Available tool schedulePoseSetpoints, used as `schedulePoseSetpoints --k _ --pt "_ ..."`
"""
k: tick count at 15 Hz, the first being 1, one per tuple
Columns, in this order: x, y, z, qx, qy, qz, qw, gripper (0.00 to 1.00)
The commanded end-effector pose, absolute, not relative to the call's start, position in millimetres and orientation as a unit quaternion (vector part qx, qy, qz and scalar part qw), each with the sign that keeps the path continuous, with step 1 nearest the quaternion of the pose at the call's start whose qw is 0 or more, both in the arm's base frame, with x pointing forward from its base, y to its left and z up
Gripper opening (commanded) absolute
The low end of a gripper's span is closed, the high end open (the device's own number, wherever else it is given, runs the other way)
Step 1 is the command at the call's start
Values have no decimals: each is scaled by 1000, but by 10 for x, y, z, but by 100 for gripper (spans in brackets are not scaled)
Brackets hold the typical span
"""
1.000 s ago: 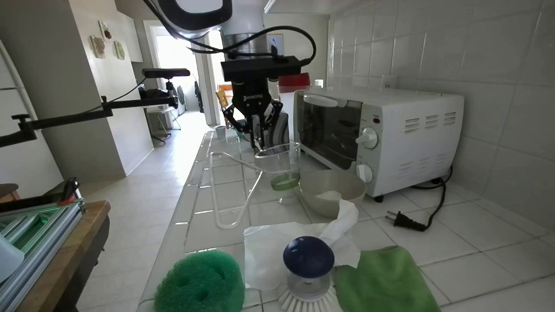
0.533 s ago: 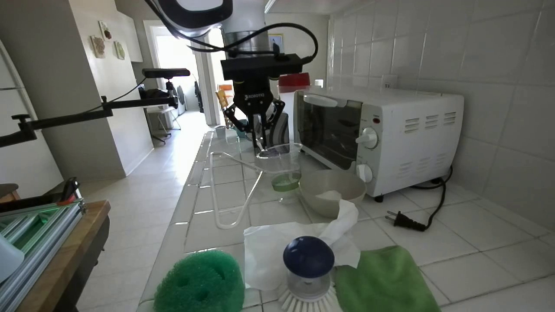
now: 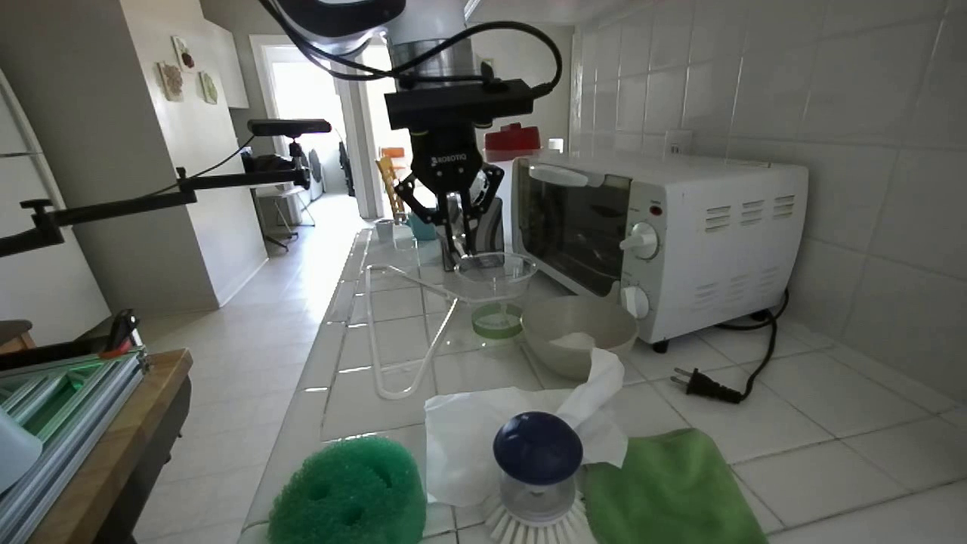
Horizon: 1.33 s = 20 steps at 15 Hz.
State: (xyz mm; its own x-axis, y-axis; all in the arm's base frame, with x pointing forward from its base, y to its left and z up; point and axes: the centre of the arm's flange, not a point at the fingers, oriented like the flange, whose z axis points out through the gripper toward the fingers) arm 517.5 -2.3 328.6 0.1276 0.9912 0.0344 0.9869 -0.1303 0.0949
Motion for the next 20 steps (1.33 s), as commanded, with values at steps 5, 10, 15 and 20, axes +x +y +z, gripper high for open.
schedulePoseSetpoints --k 5,10,15,20 --pt "5192 178 3451 741 668 55 34 5" --pt "5165 409 3423 728 683 57 25 5" --pt "5159 445 3218 731 681 47 9 5" --pt "5153 438 3114 728 684 37 6 5"
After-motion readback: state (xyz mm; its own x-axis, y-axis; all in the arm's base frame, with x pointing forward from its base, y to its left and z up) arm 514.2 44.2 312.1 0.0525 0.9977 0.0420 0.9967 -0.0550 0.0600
